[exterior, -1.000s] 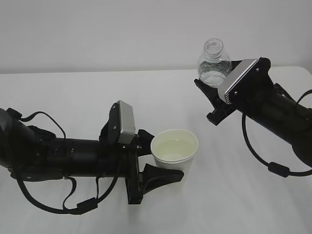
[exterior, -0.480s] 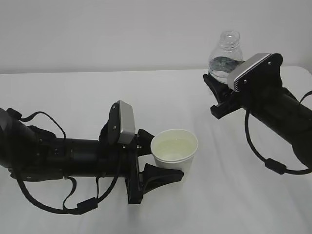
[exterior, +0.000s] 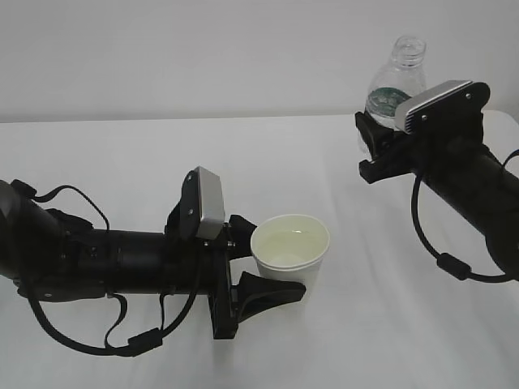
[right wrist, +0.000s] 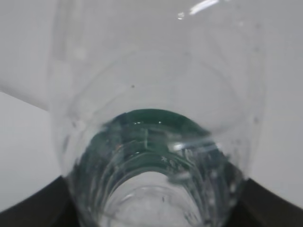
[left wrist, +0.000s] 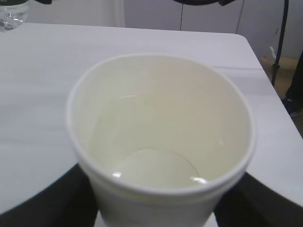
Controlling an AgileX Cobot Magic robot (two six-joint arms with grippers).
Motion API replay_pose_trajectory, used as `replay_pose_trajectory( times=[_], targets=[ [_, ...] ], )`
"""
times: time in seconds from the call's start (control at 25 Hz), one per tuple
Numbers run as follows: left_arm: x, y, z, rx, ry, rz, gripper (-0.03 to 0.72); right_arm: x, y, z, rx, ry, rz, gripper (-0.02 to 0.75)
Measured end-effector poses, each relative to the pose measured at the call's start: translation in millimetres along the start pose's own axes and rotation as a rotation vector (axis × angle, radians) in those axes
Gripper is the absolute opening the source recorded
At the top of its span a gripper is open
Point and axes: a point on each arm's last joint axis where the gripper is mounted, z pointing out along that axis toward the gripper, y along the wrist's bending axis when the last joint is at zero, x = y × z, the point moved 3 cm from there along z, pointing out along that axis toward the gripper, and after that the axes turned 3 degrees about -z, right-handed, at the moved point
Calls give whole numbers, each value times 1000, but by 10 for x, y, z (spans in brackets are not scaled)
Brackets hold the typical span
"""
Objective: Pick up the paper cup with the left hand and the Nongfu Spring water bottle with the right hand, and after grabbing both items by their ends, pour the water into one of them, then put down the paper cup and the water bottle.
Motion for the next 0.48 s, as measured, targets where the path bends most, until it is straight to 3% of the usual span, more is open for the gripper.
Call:
replay_pose_trajectory(
  times=[0.48],
  targets=[
    [-5,14,0,-11,-5,-6,480,66,-120,-6,105,52,91,455]
  ],
)
